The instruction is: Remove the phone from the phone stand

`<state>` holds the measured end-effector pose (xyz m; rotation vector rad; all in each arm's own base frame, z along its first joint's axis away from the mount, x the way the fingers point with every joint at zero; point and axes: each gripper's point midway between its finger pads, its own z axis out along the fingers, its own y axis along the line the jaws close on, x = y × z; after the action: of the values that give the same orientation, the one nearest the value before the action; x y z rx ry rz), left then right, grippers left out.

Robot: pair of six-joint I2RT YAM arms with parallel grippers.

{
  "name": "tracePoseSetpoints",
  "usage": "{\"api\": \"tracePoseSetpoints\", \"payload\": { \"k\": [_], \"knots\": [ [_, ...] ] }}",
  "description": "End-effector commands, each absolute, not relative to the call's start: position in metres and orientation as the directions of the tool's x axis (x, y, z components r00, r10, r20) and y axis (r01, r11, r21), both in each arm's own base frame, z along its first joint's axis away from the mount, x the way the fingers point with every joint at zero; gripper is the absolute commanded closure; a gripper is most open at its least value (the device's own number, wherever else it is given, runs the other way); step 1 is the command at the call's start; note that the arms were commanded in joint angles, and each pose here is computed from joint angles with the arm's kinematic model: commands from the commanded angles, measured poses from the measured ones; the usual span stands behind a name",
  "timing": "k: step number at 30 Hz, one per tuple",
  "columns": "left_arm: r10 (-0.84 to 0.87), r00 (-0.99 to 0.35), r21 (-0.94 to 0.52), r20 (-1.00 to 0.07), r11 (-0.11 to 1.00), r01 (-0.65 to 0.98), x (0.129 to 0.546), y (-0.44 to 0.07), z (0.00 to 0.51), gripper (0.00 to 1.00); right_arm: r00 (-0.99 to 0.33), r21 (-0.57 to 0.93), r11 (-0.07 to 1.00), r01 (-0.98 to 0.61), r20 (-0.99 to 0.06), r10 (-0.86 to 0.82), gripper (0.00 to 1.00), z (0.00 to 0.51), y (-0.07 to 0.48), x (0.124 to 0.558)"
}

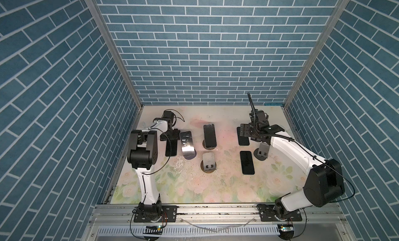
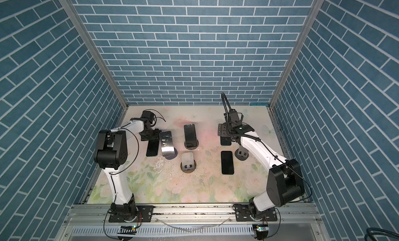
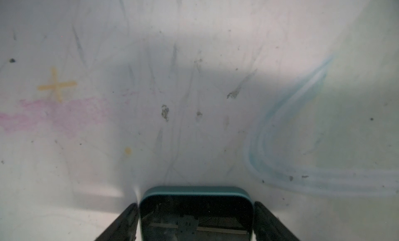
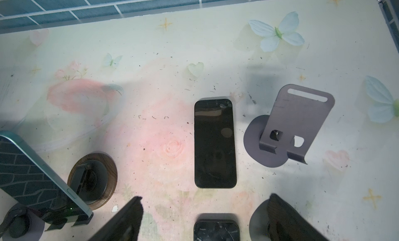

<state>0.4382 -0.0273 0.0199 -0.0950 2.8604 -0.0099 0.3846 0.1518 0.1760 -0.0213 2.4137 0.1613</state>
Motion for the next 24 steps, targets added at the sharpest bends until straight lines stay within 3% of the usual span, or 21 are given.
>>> {"api": "tracePoseSetpoints", "payload": {
  "k": [1, 18, 21, 22, 24],
  "knots": [
    [-0.07, -0.959, -0.007, -0.276, 0.997, -0.07, 0.437, -0.024, 0.027, 0.16, -0.742, 0.132, 0.991, -0.038, -0.668, 0.061, 0.09, 0.19, 0.155, 0.39],
    [-0.158, -0.856, -0.028, -0.492, 0.986, -0.165, 0.422, -0.012, 0.106, 0.13, -0.763, 0.113, 0.991, -0.075, -0.646, 0.016, 0.09, 0.18, 0.171, 0.388],
    [-0.191, -0.825, -0.036, -0.532, 0.979, -0.203, 0.411, -0.008, 0.117, 0.11, -0.77, 0.116, 0.99, -0.086, -0.638, 0.008, 0.09, 0.178, 0.176, 0.386],
    [-0.2, -0.811, -0.048, -0.549, 0.977, -0.208, 0.408, -0.008, 0.122, 0.02, -0.77, 0.119, 0.989, -0.089, -0.638, 0.007, 0.09, 0.179, 0.178, 0.385],
    [-0.217, -0.783, -0.071, -0.583, 0.974, -0.217, 0.4, -0.009, 0.132, 0.0, -0.768, 0.124, 0.987, -0.097, -0.641, 0.005, 0.09, 0.18, 0.181, 0.384]
  ]
}}
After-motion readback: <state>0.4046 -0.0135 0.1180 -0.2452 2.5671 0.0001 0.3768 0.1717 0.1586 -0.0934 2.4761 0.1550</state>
